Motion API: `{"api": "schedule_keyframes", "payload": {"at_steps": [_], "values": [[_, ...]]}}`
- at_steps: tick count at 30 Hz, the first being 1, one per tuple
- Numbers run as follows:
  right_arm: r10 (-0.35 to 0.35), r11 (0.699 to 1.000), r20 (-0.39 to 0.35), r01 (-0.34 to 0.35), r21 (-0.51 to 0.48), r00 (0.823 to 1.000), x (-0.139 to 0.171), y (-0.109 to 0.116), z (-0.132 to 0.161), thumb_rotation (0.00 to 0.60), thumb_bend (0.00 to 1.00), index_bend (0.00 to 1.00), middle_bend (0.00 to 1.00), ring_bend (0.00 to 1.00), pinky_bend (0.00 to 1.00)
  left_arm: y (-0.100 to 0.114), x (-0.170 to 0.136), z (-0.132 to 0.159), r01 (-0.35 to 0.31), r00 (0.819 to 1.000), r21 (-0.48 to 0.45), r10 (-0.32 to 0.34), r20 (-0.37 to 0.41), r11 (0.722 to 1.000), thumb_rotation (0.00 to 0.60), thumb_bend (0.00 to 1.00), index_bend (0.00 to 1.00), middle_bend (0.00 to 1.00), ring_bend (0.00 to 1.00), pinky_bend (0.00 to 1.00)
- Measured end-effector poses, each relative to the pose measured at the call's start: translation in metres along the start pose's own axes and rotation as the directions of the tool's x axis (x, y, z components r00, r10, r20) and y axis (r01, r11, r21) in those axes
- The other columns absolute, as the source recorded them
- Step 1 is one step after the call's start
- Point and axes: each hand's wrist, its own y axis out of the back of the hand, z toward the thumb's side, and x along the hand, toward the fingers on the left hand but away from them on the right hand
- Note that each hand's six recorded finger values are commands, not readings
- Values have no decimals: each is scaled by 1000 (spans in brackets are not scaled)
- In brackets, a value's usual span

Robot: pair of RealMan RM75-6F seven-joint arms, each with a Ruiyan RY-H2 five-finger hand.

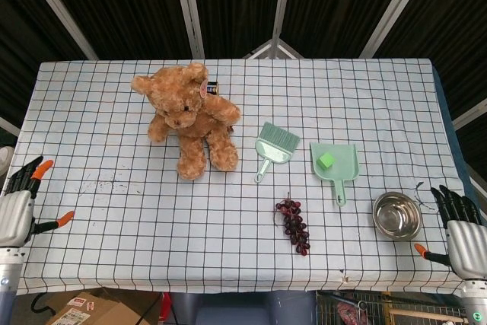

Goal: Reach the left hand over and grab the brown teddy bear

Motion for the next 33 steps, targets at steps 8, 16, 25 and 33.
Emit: {"api": "schedule_keyframes", "payload": {"at_steps": [8,16,25,33], "values": [[-3,1000,35,3,-10,999,-8,-2,-10,600,111,0,0,0,0,-14,57,37,110,994,-97,-108,28,989,600,115,102,0,0,0],[0,1000,55,1,-17,998,-13,-5,-15,600,106,0,0,0,0,-31,108,74,140,990,-209,-137,28,968,600,74,96,0,0,0],[17,1000,74,-15,-20,997,-17,-6,-20,600,106,0,0,0,0,-62,147,102,217,974,-426,-222,37,878,600,100,140,1,0,0],[21,999,76,-19,-29,997,-17,-6,-23,600,105,0,0,0,0,-86,169,115,216,971,-500,-239,20,839,600,246,245,119,0,0]]}}
